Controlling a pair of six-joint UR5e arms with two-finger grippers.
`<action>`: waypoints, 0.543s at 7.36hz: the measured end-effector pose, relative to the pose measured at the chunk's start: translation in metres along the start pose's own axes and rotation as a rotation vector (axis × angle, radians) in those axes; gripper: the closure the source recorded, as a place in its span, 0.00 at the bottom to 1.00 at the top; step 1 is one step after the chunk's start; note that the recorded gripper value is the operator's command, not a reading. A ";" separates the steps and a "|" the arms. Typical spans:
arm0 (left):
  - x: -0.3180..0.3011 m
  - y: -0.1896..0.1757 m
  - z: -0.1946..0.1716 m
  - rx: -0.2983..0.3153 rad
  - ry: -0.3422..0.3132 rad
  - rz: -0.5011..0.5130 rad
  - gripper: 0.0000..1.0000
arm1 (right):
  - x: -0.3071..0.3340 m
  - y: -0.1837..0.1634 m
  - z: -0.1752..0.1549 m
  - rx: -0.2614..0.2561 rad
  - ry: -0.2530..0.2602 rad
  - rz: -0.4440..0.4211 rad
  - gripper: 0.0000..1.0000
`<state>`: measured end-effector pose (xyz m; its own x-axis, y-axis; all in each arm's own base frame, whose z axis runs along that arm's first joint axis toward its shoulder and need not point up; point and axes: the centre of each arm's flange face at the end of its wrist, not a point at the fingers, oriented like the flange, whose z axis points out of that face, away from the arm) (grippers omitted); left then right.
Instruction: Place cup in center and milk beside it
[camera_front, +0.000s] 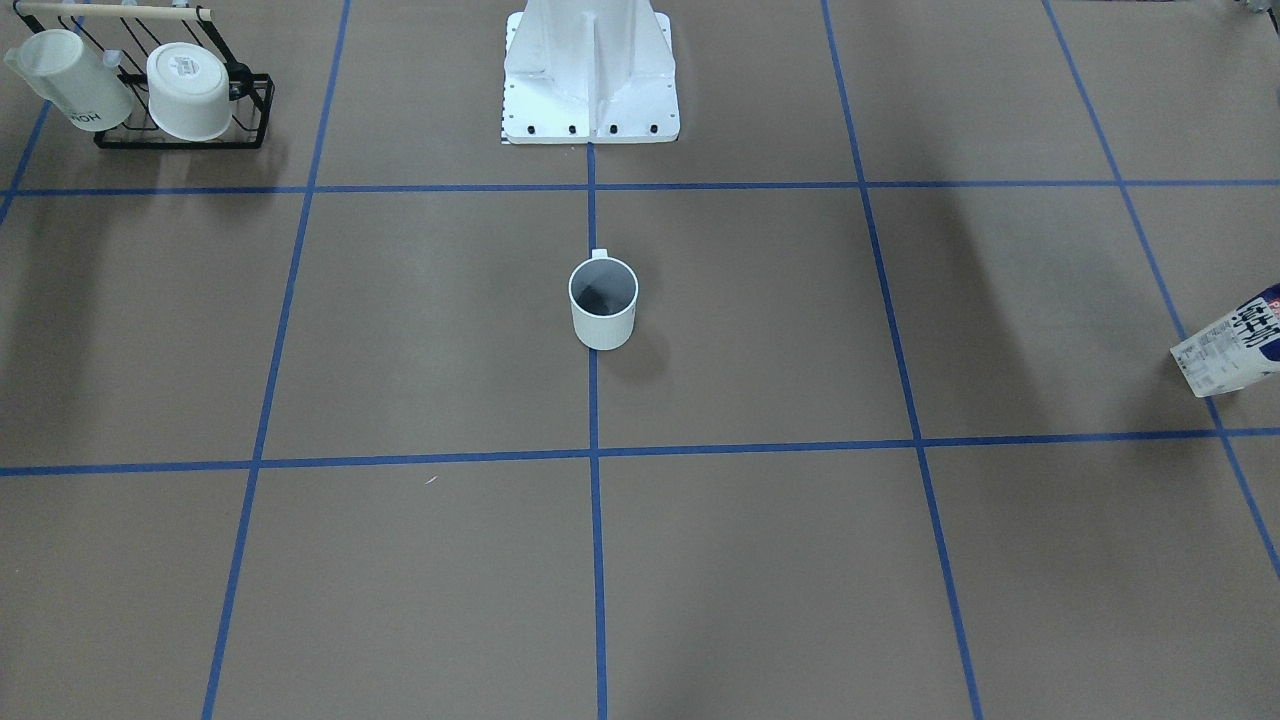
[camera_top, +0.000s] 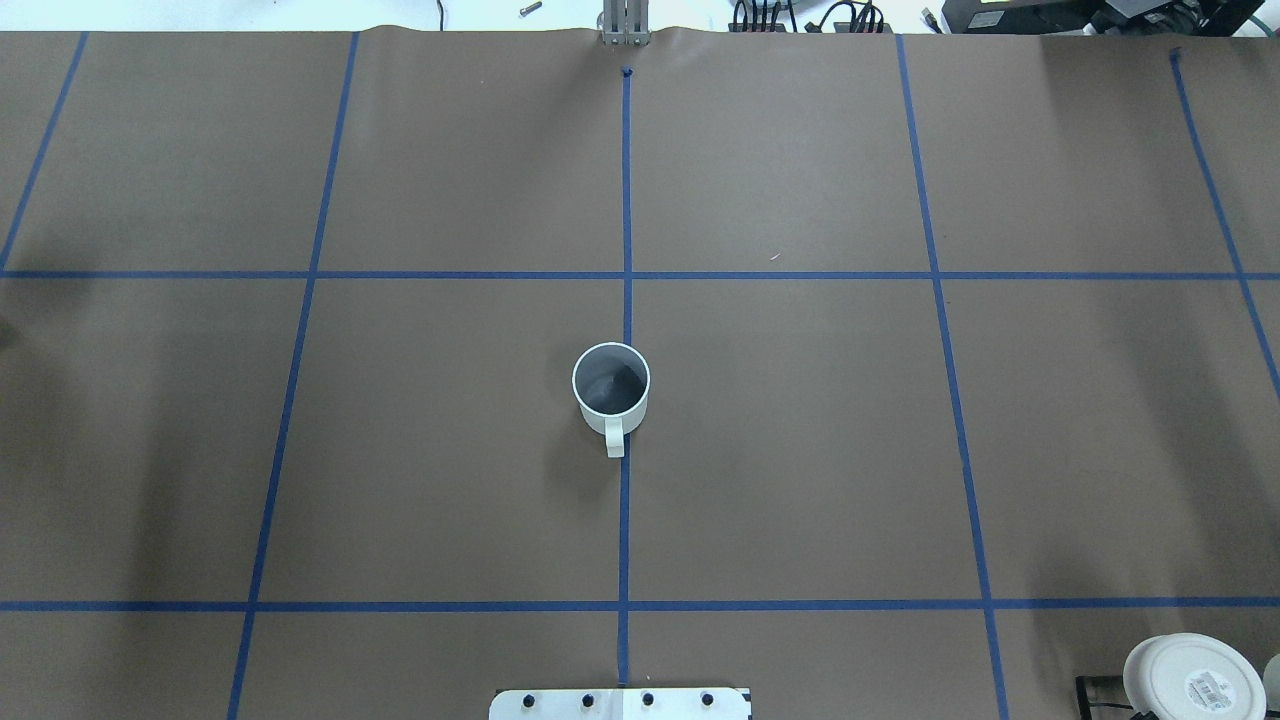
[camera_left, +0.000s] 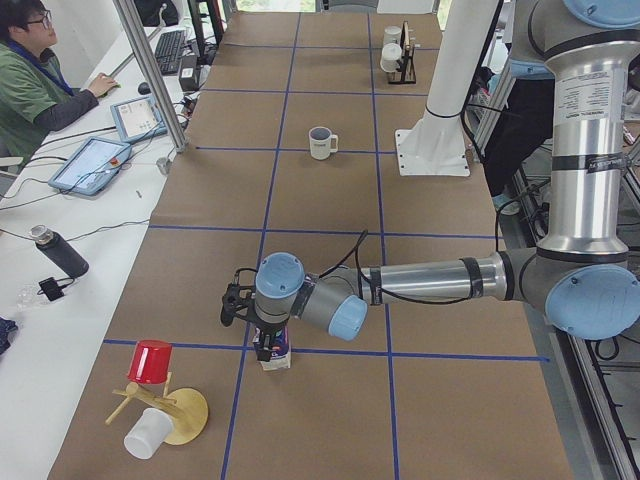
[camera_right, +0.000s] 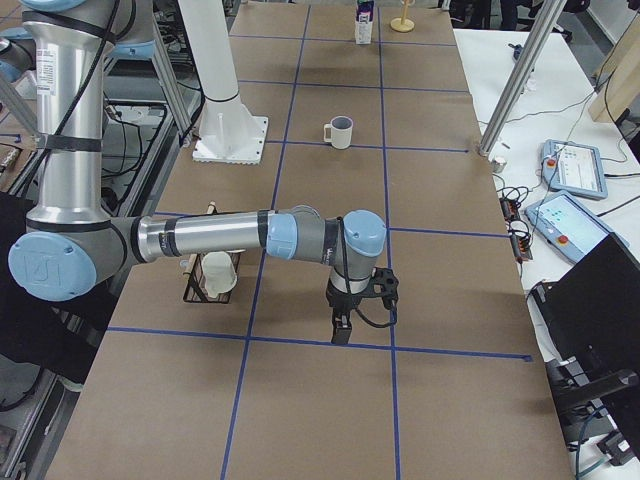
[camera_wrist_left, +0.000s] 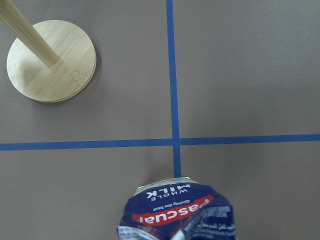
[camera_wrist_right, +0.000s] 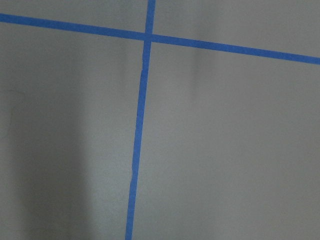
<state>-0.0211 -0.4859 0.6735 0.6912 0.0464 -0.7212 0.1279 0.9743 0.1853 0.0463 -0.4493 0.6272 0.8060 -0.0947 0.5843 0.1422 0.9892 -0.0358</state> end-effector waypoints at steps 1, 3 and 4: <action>-0.003 0.002 0.007 0.001 -0.005 0.008 0.06 | 0.000 0.000 0.000 -0.001 0.000 0.000 0.00; -0.005 0.004 0.012 0.005 -0.007 0.017 0.50 | 0.000 0.000 0.001 -0.002 0.000 0.000 0.00; -0.004 0.003 0.011 0.009 -0.005 0.022 0.78 | -0.001 0.000 0.001 -0.003 0.000 0.000 0.00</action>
<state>-0.0154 -0.4852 0.6843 0.6974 0.0662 -0.7136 0.1192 0.9712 0.2066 0.0449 -0.4494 0.6278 0.8060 -0.0951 0.5842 0.1440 0.9889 -0.0377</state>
